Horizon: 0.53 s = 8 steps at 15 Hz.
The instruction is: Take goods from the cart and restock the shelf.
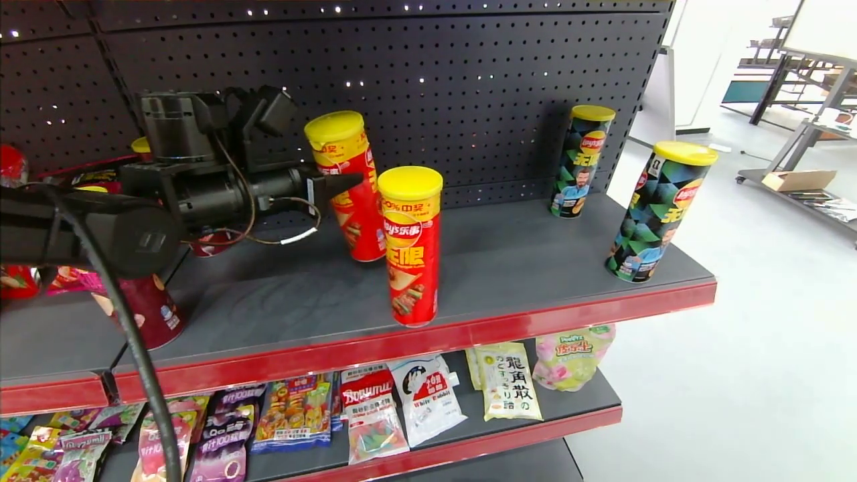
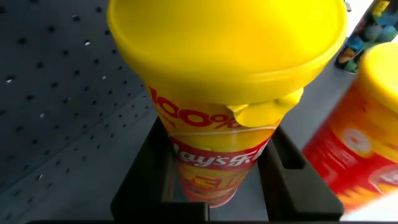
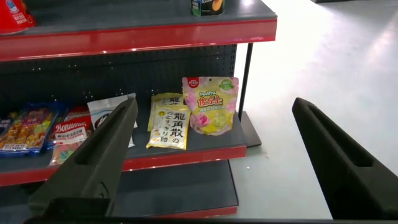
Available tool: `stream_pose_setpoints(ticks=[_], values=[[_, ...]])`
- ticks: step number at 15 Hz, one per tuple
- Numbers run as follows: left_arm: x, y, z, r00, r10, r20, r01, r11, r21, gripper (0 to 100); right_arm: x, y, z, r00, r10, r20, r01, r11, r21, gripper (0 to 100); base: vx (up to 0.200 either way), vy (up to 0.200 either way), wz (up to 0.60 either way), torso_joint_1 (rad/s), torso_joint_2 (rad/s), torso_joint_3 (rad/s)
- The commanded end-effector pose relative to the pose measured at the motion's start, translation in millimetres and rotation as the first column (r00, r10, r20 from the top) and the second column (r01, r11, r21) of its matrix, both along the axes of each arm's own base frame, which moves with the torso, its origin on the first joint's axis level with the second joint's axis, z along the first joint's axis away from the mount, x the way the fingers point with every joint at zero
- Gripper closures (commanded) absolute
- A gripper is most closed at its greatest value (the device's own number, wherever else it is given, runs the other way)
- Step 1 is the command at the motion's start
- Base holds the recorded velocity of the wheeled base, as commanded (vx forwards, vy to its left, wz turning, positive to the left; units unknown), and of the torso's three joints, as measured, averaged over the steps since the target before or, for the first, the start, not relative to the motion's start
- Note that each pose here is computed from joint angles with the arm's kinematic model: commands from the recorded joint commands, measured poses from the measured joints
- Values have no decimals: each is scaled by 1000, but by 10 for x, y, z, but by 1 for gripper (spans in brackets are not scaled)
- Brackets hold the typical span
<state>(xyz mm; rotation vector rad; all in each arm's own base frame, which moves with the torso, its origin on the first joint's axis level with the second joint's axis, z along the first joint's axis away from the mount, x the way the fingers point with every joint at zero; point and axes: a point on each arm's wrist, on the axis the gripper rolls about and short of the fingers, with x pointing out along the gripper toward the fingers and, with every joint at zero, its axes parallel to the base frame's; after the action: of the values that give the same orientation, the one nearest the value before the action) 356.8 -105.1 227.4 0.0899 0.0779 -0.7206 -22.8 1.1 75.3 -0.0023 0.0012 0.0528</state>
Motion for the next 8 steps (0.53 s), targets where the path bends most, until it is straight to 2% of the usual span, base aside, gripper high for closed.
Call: stream_pose_setpoints(ticks=[1,8], values=[[211,-97,-217,999,-11,-33,12,1000,24,100,1,0,2,1000,1,0,-1,1000,-1,0,0,0,0,0,0,0],[448,-244,-299,998,-30,-48,32,999,24,100,1,0,0,1000,1,-2,-1,1000,-1,0,0,0,0,0,0,0]])
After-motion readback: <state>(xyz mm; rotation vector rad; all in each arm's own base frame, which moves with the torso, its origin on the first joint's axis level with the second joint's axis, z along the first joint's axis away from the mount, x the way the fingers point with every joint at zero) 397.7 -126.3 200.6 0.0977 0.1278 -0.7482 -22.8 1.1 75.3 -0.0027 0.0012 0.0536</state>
